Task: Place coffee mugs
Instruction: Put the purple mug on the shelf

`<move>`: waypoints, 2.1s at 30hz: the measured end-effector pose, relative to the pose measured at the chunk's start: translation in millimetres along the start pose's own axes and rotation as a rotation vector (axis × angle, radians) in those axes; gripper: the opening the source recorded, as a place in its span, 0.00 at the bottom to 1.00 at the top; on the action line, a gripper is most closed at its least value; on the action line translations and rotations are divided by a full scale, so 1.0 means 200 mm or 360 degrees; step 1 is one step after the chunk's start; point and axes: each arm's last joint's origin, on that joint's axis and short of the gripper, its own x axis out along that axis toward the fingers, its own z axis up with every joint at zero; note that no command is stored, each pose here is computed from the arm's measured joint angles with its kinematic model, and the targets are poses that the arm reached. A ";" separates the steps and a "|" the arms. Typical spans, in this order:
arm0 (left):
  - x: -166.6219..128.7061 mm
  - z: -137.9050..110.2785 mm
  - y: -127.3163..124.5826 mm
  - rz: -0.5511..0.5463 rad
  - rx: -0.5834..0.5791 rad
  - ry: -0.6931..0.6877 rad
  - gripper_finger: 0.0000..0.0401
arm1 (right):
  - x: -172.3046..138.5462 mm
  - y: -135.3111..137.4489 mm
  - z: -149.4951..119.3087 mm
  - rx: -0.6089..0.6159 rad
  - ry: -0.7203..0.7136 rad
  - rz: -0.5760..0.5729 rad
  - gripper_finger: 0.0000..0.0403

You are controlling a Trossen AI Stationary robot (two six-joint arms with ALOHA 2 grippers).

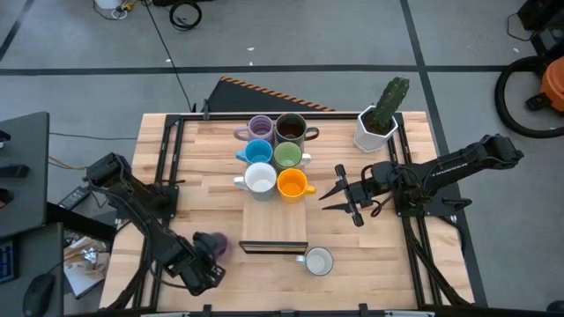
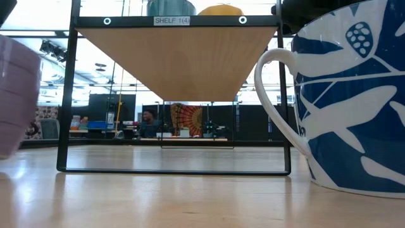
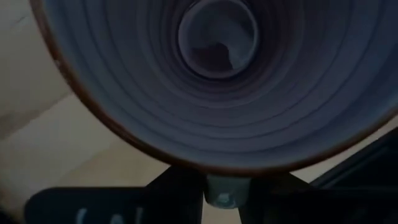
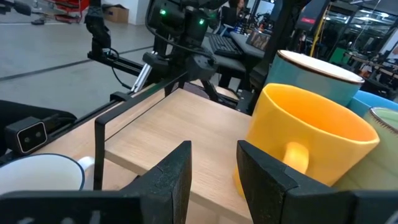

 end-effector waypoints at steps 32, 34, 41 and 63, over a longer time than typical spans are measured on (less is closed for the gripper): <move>-0.16 0.01 0.13 0.0130 0.0376 -0.0079 0.15 | 0.00 0.06 -0.01 0.0067 0.0084 -0.0006 0.33; -0.16 0.01 0.13 0.0126 0.0412 -0.0098 0.15 | 0.00 0.06 -0.01 0.0068 0.0084 -0.0006 0.33; -0.16 0.01 0.13 0.0145 0.0566 -0.0108 0.15 | 0.00 0.06 -0.01 0.0081 0.0085 -0.0008 0.33; -0.30 0.07 0.23 0.0222 0.1044 -0.0402 0.15 | 0.00 0.05 -0.01 0.0288 0.0100 -0.0144 0.33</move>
